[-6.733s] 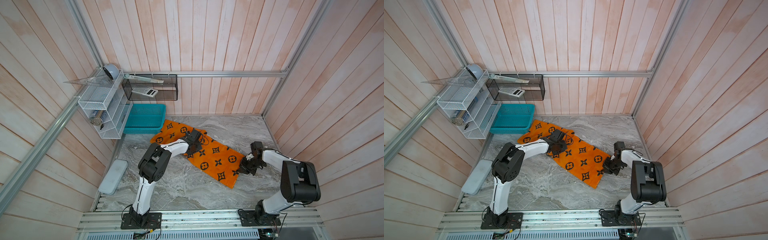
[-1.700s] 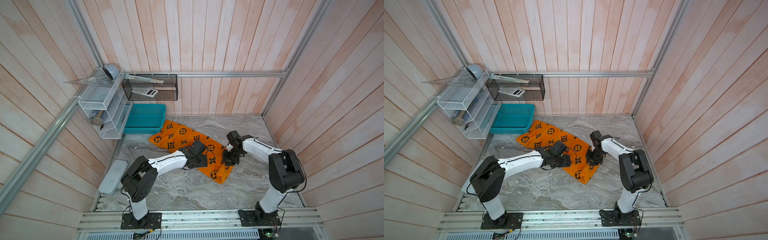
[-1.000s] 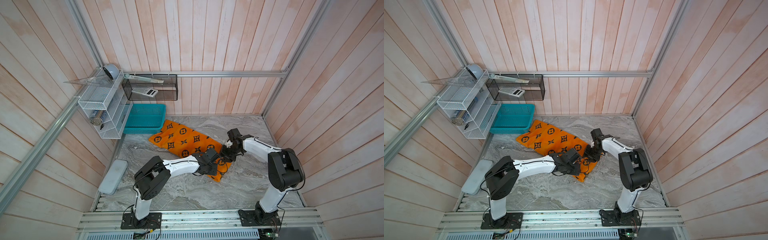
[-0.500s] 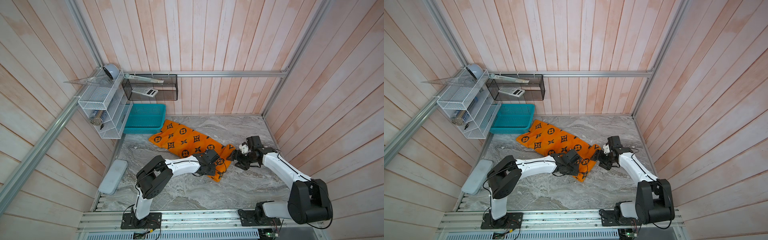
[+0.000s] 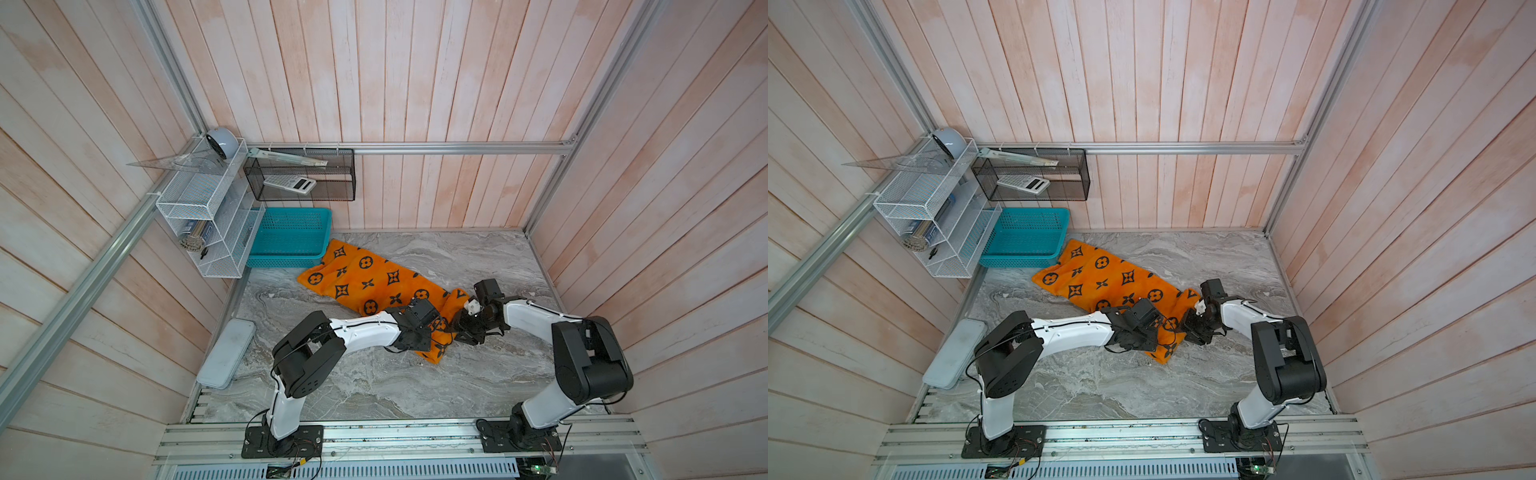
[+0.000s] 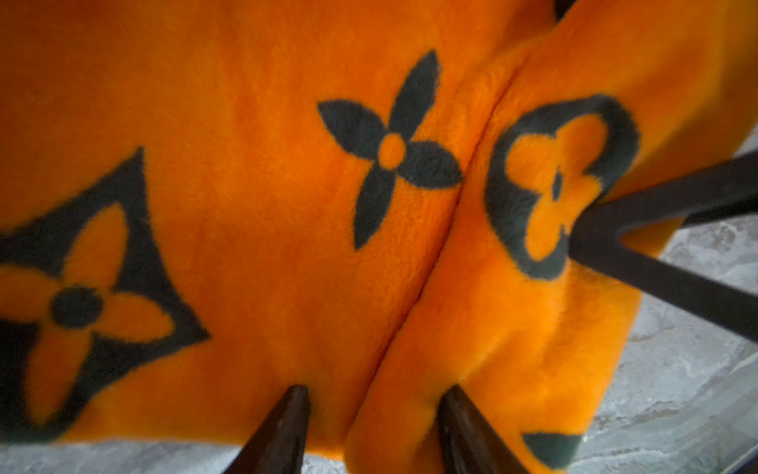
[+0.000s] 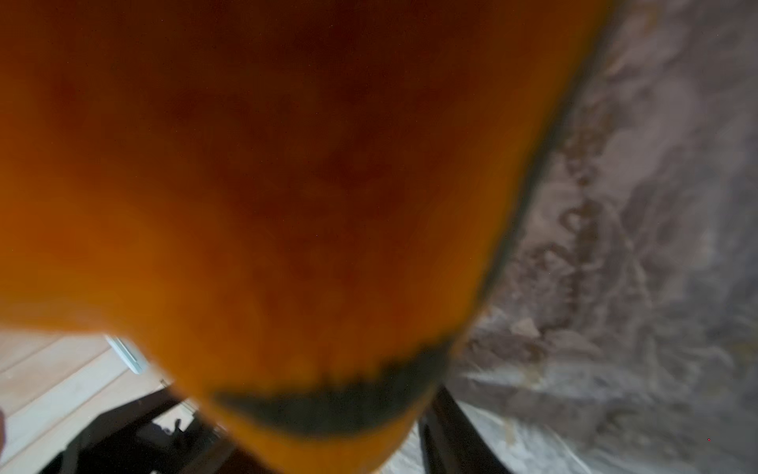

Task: Roll up the pillowcase
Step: Roll the pillowcase at the center of the board.

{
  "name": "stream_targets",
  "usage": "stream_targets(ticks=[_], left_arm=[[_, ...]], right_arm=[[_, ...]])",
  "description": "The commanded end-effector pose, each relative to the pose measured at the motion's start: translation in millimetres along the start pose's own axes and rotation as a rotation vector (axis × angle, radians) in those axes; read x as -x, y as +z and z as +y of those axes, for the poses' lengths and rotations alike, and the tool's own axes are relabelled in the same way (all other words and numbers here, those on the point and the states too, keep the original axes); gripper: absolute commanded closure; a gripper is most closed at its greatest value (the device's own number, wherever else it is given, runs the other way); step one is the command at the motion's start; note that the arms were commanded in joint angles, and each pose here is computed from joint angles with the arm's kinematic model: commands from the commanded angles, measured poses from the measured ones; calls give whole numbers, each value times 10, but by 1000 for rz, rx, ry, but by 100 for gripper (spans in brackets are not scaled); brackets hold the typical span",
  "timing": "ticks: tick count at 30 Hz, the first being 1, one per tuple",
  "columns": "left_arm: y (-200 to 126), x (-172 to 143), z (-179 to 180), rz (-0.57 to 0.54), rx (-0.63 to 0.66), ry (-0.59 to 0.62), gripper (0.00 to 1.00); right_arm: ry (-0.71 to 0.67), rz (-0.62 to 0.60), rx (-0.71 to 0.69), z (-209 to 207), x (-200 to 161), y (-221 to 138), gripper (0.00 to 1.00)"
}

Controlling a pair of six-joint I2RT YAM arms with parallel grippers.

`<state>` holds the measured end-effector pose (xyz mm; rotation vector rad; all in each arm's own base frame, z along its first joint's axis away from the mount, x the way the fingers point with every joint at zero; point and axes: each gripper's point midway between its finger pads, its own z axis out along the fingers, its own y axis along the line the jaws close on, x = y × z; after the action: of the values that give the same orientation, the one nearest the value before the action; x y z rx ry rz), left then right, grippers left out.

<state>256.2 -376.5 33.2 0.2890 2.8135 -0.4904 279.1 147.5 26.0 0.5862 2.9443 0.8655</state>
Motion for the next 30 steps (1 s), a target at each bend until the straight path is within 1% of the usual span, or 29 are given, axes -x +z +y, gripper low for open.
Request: stream_targets(ticks=[1, 4, 7, 8, 10, 13, 16, 18, 22, 26, 30], left_arm=[[-8, -17, 96, 15, 22, -14, 40], [-60, 35, 125, 5, 9, -38, 31], [-132, 107, 178, -8, -1, -64, 27], [-170, 139, 202, -17, 4, -69, 26], [-271, 202, 247, -37, 10, -73, 23], [-462, 291, 297, -76, 22, -57, 22], [-642, 362, 438, -122, 79, -30, 21], [-689, 377, 554, -135, 107, -27, 20], [-671, 371, 724, -124, 137, -37, 20], [-595, 369, 758, -114, 144, -38, 20], [-500, 359, 714, -99, 123, -49, 20]], right_arm=[[39, -6, -14, -39, 27, 98, 66], [44, -6, -44, -106, 20, 110, 77], [18, -4, -102, -195, 11, 71, 95], [11, -1, -120, -227, 9, 52, 100], [23, 18, -137, -328, -37, 11, 100], [72, 31, -147, -545, -120, -121, 100], [127, 20, -146, -758, -197, -332, 100], [137, 14, -162, -838, -245, -476, 100], [114, -8, -204, -891, -302, -693, 100], [119, 21, -182, -842, -325, -685, 100], [112, 18, -147, -721, -236, -687, 100]])
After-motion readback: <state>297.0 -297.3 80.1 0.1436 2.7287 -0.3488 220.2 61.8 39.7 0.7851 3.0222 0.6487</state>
